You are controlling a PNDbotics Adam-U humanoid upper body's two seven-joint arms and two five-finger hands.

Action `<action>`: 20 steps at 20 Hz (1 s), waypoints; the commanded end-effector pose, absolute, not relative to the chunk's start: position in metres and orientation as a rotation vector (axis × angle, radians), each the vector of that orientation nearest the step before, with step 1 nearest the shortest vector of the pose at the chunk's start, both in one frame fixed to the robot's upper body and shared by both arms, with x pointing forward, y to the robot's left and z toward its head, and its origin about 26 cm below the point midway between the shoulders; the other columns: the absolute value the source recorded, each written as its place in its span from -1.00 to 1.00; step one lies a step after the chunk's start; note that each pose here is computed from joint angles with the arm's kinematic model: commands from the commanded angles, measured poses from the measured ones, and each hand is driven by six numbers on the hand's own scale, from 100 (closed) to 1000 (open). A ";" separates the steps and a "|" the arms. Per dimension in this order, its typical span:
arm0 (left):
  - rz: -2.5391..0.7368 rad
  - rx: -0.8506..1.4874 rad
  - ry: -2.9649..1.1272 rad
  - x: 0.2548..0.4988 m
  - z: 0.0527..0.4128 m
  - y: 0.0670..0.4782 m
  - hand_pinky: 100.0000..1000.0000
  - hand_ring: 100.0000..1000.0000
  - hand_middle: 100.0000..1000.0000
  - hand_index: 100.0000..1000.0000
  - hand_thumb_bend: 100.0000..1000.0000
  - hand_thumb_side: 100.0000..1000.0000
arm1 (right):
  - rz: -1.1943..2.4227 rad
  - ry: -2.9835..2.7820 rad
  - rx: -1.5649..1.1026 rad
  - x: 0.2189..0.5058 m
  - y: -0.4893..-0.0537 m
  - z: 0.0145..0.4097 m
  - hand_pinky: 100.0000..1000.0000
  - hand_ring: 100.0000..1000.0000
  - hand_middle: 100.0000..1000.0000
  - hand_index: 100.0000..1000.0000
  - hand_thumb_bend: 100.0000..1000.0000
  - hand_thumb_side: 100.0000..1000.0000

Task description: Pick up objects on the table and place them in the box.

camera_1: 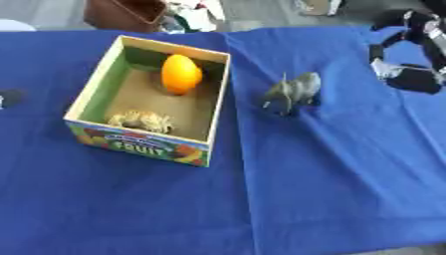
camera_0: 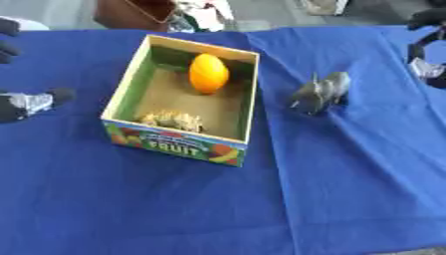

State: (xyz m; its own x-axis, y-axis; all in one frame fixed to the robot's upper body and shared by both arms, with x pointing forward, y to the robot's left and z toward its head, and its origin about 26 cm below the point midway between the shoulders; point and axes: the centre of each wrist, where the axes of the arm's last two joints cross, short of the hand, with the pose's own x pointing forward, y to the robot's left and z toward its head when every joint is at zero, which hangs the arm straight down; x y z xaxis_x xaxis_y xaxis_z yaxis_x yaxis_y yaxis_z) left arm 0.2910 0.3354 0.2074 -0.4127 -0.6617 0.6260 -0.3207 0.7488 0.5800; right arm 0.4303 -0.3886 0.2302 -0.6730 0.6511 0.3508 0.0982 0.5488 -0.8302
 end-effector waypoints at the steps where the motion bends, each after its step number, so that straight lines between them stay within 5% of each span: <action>1: -0.409 0.739 -2.079 0.283 0.215 0.333 0.16 0.16 0.26 0.48 0.68 -0.76 | 1.218 -2.081 -0.673 0.434 -0.402 0.250 0.36 0.77 0.50 0.73 -0.64 -1.00; 3: -0.395 0.733 -2.076 0.282 0.211 0.332 0.16 0.16 0.26 0.48 0.68 -0.75 | 1.305 -2.052 -0.674 0.439 -0.399 0.253 0.44 0.82 0.56 0.75 -0.34 -1.00; 20: -0.365 0.705 -2.047 0.280 0.197 0.329 0.14 0.14 0.23 0.47 0.68 -0.74 | 1.583 -1.958 -0.681 0.469 -0.394 0.221 0.45 0.80 0.56 0.73 -0.31 -1.00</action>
State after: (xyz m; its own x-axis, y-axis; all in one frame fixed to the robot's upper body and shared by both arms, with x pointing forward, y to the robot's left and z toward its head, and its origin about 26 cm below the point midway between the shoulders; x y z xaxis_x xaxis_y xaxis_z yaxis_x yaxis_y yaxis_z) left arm 0.2823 0.3291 0.1895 -0.4010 -0.5984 0.6936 -0.3300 0.8007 0.4999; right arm 0.4691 -0.3883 0.2064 -0.7229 0.6778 0.1346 0.0275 0.2229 -0.9744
